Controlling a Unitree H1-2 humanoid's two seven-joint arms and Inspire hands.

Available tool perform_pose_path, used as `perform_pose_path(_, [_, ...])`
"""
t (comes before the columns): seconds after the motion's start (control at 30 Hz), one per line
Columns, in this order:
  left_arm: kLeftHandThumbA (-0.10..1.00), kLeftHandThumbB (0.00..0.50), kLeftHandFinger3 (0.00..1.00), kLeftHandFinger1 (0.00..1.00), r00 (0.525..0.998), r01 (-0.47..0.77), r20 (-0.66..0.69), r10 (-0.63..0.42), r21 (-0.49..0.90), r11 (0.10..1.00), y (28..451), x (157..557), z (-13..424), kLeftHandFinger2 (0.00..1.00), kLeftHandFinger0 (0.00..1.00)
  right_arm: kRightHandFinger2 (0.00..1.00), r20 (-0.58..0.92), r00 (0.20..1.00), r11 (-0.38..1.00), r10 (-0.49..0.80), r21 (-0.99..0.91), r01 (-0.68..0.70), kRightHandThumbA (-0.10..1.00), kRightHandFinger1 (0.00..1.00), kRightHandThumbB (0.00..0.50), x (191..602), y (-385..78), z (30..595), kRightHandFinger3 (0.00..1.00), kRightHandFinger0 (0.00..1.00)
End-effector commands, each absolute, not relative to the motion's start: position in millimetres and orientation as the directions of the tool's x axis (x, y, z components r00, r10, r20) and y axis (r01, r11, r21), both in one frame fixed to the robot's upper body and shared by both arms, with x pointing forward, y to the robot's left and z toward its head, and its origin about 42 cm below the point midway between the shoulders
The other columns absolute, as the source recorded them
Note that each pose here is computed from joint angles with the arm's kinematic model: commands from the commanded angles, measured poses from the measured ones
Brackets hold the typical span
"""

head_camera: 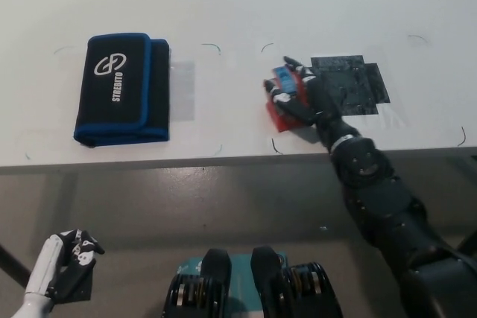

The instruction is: Use the right hand to move the tape on the right hand side to the notebook on the left hand side

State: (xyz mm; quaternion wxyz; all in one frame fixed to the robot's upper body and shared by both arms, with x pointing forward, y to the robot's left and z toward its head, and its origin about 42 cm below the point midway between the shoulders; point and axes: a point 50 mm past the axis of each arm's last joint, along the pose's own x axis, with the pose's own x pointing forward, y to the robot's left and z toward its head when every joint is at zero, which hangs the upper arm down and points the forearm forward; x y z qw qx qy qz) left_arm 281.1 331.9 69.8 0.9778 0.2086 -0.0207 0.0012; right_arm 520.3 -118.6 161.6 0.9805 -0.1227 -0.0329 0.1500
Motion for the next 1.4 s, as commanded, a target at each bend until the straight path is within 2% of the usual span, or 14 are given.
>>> perform_pose_path(0.0, [0.44, 0.185, 0.13, 0.01, 0.993, -0.015, 0.113, -0.036, 0.418, 0.908, 328.5, 289.7, 85.6, 0.04, 0.02, 1.00, 0.150, 0.924, 0.916, 0.351, -0.259, -0.306, 0.69, 1.00, 0.500, 530.8, -86.0, 199.4, 1.00, 1.00])
perform_pose_path(0.1, [0.45, 0.193, 0.13, 0.03, 0.993, -0.014, 0.110, -0.036, 0.420, 0.907, 327.5, 291.8, 87.7, 0.06, 0.05, 1.00, 0.136, 0.923, 0.913, 0.360, -0.254, -0.319, 0.71, 1.00, 0.500, 529.4, -75.1, 199.4, 1.00, 1.00])
perform_pose_path(0.27, [0.39, 0.166, 0.12, 0.00, 0.992, -0.007, 0.118, -0.048, 0.429, 0.903, 324.6, 295.4, 91.2, 0.05, 0.03, 1.00, 0.132, 0.909, 0.906, 0.396, -0.219, -0.363, 0.69, 1.00, 0.500, 523.9, -54.9, 198.2, 1.00, 1.00])
perform_pose_path(0.43, [0.45, 0.187, 0.12, 0.00, 0.991, 0.001, 0.121, -0.059, 0.434, 0.901, 321.2, 301.6, 93.2, 0.05, 0.02, 1.00, 0.114, 0.902, 0.896, 0.416, -0.218, -0.386, 0.65, 1.00, 0.500, 521.1, -38.0, 200.1, 1.00, 1.00])
perform_pose_path(0.63, [0.44, 0.172, 0.12, 0.00, 0.990, 0.010, 0.124, -0.072, 0.443, 0.897, 317.7, 303.1, 96.3, 0.05, 0.00, 1.00, 0.108, 0.892, 0.883, 0.439, -0.234, -0.406, 0.68, 1.00, 0.500, 522.0, -28.6, 206.9, 1.00, 1.00])
perform_pose_path(0.77, [0.42, 0.158, 0.13, 0.00, 0.989, 0.011, 0.127, -0.075, 0.447, 0.895, 317.9, 302.0, 97.9, 0.04, 0.00, 1.00, 0.120, 0.886, 0.877, 0.447, -0.252, -0.408, 0.65, 1.00, 0.500, 522.6, -23.5, 212.4, 1.00, 1.00])
perform_pose_path(1.03, [0.38, 0.164, 0.13, 0.02, 0.989, 0.008, 0.129, -0.070, 0.429, 0.903, 317.7, 302.7, 96.6, 0.07, 0.05, 1.00, 0.110, 0.891, 0.877, 0.441, -0.261, -0.403, 0.67, 1.00, 0.500, 525.3, -33.2, 210.5, 1.00, 1.00])
perform_pose_path(1.23, [0.38, 0.149, 0.13, 0.01, 0.991, -0.003, 0.121, -0.054, 0.431, 0.902, 321.9, 297.8, 96.6, 0.08, 0.02, 1.00, 0.112, 0.903, 0.886, 0.414, -0.277, -0.372, 0.66, 1.00, 0.500, 530.0, -55.4, 206.9, 1.00, 1.00])
perform_pose_path(1.37, [0.39, 0.141, 0.15, 0.00, 0.991, -0.007, 0.123, -0.051, 0.431, 0.902, 320.8, 295.4, 95.5, 0.05, 0.00, 1.00, 0.124, 0.917, 0.888, 0.379, -0.328, -0.323, 0.73, 1.00, 0.500, 537.1, -78.1, 210.5, 1.00, 1.00])
